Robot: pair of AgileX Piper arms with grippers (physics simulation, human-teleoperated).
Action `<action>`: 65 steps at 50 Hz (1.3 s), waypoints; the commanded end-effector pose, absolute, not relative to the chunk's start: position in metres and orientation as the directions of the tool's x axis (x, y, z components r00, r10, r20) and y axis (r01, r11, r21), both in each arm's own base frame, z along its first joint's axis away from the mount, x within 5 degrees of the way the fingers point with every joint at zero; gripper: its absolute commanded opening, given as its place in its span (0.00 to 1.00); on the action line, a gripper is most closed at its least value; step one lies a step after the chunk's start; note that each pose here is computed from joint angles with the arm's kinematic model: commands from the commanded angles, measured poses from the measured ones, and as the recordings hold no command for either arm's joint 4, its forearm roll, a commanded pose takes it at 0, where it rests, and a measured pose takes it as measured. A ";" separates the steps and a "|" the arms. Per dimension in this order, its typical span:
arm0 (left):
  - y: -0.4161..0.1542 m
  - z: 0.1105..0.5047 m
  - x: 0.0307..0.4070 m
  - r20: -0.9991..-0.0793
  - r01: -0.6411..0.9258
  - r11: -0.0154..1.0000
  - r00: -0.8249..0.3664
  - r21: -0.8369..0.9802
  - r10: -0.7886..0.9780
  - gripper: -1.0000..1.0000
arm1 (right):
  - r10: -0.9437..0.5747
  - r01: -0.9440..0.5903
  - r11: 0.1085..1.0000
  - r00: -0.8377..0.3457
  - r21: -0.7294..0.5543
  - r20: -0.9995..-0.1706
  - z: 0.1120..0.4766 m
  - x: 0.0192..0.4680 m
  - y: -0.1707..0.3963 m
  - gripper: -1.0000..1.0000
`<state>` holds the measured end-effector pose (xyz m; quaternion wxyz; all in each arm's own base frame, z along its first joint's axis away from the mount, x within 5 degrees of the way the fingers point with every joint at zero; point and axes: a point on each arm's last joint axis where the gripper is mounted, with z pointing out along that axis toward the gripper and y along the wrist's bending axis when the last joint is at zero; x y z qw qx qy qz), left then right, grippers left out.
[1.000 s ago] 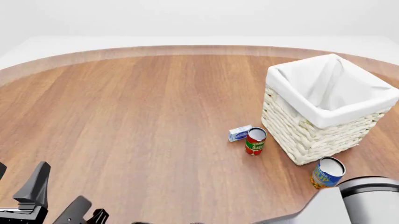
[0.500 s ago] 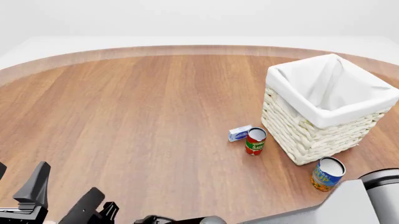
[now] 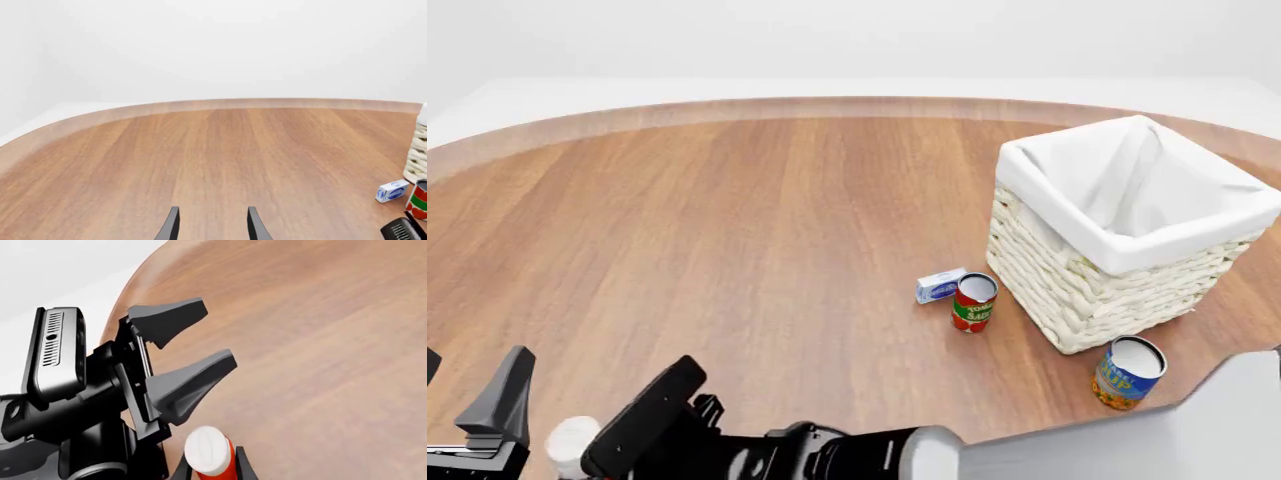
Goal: Pick up the ketchup, and put it in the basket.
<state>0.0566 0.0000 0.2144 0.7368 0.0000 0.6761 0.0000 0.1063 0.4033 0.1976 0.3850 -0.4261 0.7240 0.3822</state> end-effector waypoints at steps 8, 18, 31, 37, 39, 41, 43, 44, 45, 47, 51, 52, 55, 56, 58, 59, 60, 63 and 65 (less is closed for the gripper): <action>0.000 0.214 0.057 -0.996 0.000 1.000 0.086 0.000 0.000 1.00 | -0.240 -0.879 0.410 -0.362 0.244 -0.901 0.220 0.133 0.377 0.00; 0.000 0.214 0.057 -0.996 0.000 1.000 0.086 0.000 0.000 1.00 | -0.220 -0.870 0.432 -0.358 0.239 -0.907 0.224 0.143 0.369 0.00; 0.000 0.214 0.057 -0.996 0.000 1.000 0.086 0.000 0.000 1.00 | -0.186 -0.854 0.481 -0.322 0.199 -0.928 0.236 0.165 0.345 0.00; 0.000 0.214 0.057 -0.996 0.000 1.000 0.086 0.000 0.000 1.00 | -0.146 -0.852 0.488 -0.297 0.192 -0.944 0.249 0.167 0.332 0.00; 0.000 0.214 0.057 -0.996 0.000 1.000 0.086 0.000 0.000 1.00 | -0.140 -0.849 0.493 -0.294 0.191 -0.946 0.252 0.168 0.329 0.00; 0.000 0.214 0.057 -0.996 0.000 1.000 0.086 0.000 0.000 1.00 | -0.134 -0.848 0.493 -0.295 0.194 -0.946 0.253 0.168 0.327 0.00; 0.000 0.214 0.057 -0.996 0.000 1.000 0.086 0.000 0.000 1.00 | -0.123 -0.844 0.500 -0.289 0.192 -0.949 0.256 0.170 0.323 0.00; 0.000 0.214 0.057 -0.996 0.000 1.000 0.086 0.000 0.000 1.00 | -0.114 -0.840 0.506 -0.291 0.197 -0.950 0.257 0.171 0.320 0.00; 0.000 0.214 0.057 -0.996 0.000 1.000 0.086 0.000 0.000 1.00 | -0.114 -0.839 0.508 -0.289 0.194 -0.951 0.257 0.172 0.319 0.00; 0.000 0.214 0.057 -0.996 0.000 1.000 0.086 0.000 0.000 1.00 | -0.101 -0.835 0.514 -0.286 0.196 -0.953 0.259 0.174 0.315 0.00; 0.000 0.214 0.057 -0.996 0.000 1.000 0.086 0.000 0.000 1.00 | -0.080 -0.827 0.528 -0.278 0.196 -0.957 0.263 0.178 0.308 0.00; 0.000 0.214 0.057 -0.996 0.000 1.000 0.086 0.000 0.000 1.00 | -0.076 -0.825 0.531 -0.272 0.192 -0.959 0.264 0.179 0.305 0.00; 0.000 0.214 0.057 -0.996 0.000 1.000 0.086 0.000 0.000 1.00 | -0.052 -0.813 0.549 -0.265 0.195 -0.963 0.270 0.184 0.296 0.00; 0.000 0.214 0.057 -0.996 0.000 1.000 0.086 0.000 0.000 1.00 | -0.052 -0.813 0.549 -0.265 0.195 -0.963 0.270 0.184 0.296 0.00; 0.000 0.214 0.057 -0.996 0.000 1.000 0.086 0.000 0.000 1.00 | -0.045 -0.806 0.560 -0.260 0.192 -0.964 0.272 0.187 0.291 0.00; 0.000 0.214 0.057 -0.996 0.000 1.000 0.086 0.000 0.000 1.00 | -0.043 -0.801 0.568 -0.256 0.188 -0.966 0.272 0.190 0.289 0.00; 0.000 0.214 0.057 -0.996 0.000 1.000 0.086 0.000 0.000 1.00 | -0.036 -0.800 0.569 -0.256 0.190 -0.966 0.273 0.190 0.287 0.00; 0.000 0.214 0.057 -0.996 0.000 1.000 0.086 0.000 0.000 1.00 | -0.005 -0.788 0.581 -0.256 0.206 -0.967 0.277 0.192 0.279 0.00; 0.000 0.214 0.057 -0.996 0.000 1.000 0.086 0.000 0.000 1.00 | 0.009 -0.782 0.586 -0.256 0.213 -0.967 0.279 0.193 0.275 0.00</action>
